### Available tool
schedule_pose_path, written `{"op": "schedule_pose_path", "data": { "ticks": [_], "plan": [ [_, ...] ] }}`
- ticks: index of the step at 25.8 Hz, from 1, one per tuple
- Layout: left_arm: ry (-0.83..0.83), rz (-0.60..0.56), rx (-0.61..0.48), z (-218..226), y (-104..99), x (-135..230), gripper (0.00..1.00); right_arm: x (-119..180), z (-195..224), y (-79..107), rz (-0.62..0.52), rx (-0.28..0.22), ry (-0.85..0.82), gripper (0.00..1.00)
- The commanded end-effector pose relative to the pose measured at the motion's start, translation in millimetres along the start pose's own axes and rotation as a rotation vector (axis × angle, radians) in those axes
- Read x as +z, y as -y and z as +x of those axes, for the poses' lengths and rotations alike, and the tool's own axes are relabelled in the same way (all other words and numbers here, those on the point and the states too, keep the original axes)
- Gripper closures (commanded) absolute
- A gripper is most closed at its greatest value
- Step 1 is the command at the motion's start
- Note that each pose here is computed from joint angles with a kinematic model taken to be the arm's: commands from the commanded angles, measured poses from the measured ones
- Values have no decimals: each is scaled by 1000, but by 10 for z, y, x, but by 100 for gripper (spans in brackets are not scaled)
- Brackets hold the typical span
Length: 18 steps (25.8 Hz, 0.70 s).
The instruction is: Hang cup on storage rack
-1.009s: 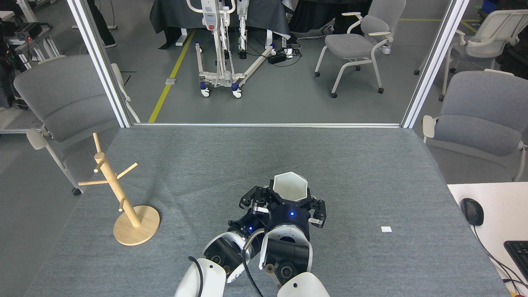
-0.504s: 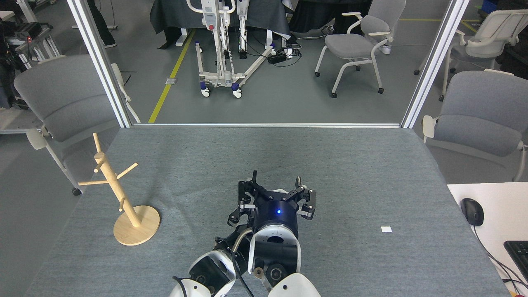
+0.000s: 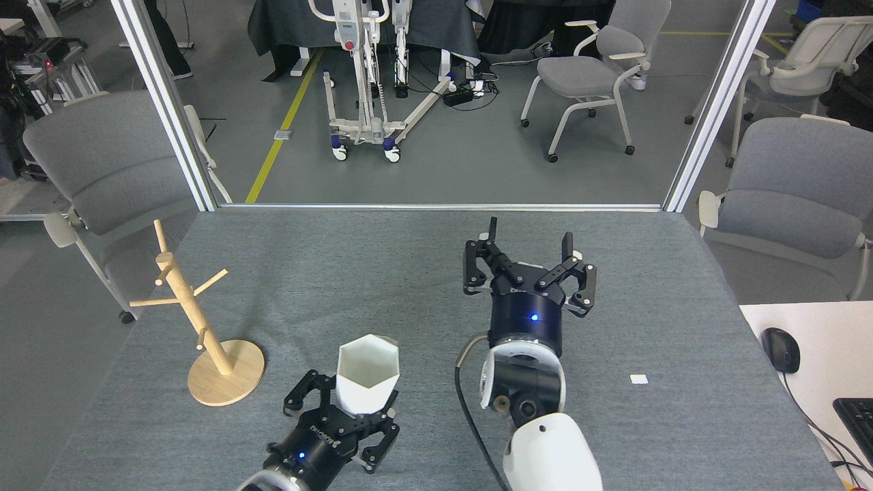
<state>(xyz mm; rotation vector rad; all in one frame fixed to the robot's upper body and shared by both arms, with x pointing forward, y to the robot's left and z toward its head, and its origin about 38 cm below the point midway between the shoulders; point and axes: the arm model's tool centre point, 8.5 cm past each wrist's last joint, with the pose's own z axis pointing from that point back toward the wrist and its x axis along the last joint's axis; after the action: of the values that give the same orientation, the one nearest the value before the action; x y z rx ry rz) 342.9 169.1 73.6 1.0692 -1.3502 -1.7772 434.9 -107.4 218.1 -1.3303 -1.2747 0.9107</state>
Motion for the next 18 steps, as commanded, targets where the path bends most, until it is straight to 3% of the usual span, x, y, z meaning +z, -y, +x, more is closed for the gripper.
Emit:
{"op": "schedule_pose_path", "data": {
  "ticks": [1, 5, 10, 13, 18],
  "plan": [
    [-140, -62, 0, -437, 294, 445, 100, -281, -822, -63, -40, 9, 53, 1],
    [-280, -130, 1, -839, 570, 923, 100, -229, -1547, -405, 48, 48, 112, 1],
    [-557, -150, -15, -1536, 583, 1360, 100, 305, -1947, -862, 86, 80, 112, 1],
    [-680, -112, -20, -1834, 458, 1281, 100, 574, -2019, -986, 70, 87, 107, 1],
    [-799, -131, -125, -2280, 330, 1223, 100, 634, -2011, -1030, 83, 89, 112, 1]
  ]
}}
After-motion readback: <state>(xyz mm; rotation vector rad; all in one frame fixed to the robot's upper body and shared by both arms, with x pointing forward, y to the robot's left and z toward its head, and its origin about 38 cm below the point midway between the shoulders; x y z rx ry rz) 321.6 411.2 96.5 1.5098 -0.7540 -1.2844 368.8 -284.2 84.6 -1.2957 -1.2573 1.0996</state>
